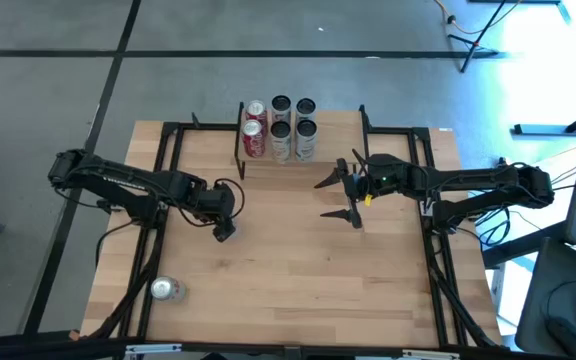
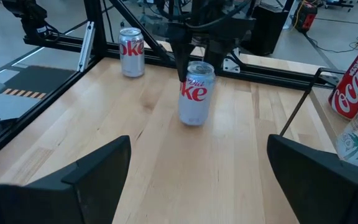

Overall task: Place canned beverage on shelf
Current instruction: Put the top red-silver soda can on the shelf

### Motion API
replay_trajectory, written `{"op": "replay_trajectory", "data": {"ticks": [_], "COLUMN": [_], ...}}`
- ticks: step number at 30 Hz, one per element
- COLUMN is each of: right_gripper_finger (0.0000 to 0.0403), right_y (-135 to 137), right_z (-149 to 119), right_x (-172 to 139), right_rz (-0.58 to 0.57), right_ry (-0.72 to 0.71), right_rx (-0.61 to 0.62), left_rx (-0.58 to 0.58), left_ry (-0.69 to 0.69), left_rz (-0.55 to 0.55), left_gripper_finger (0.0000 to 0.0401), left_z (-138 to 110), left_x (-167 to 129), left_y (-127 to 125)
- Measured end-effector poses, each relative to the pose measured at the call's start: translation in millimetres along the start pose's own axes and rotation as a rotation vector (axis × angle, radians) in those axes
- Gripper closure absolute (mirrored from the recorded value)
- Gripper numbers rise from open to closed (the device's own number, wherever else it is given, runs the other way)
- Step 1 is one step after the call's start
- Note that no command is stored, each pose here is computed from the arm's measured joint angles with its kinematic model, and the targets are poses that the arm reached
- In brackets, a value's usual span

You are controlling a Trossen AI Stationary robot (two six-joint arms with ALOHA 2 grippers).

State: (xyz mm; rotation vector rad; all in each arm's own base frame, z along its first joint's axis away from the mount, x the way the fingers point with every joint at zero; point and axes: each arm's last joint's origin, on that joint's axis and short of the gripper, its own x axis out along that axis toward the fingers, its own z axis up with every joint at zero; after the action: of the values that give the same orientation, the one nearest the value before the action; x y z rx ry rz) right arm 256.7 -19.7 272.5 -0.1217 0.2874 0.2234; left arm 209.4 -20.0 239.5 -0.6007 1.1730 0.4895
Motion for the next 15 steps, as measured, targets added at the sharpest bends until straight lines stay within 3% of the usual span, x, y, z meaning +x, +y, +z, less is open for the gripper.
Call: {"op": "replay_trajectory", "data": {"ticks": [10,15], "right_gripper_finger": [0.0038,0.0038], "right_y": [0.1,0.0], "right_z": [-0.3,-0.1], "right_x": [0.0,0.0], "right_rz": [0.001,0.000], "right_ry": [0.003,0.001], "right_rx": [0.001,0.001], "left_rx": [0.000,-0.007], "left_ry": [-0.003,0.004], "left_rz": [0.020,0.028], "left_gripper_finger": [0.0111,0.0080], "left_z": [-0.2,-1.9], "left_x": [0.3,3.0], "left_y": [1.1,2.9]}}
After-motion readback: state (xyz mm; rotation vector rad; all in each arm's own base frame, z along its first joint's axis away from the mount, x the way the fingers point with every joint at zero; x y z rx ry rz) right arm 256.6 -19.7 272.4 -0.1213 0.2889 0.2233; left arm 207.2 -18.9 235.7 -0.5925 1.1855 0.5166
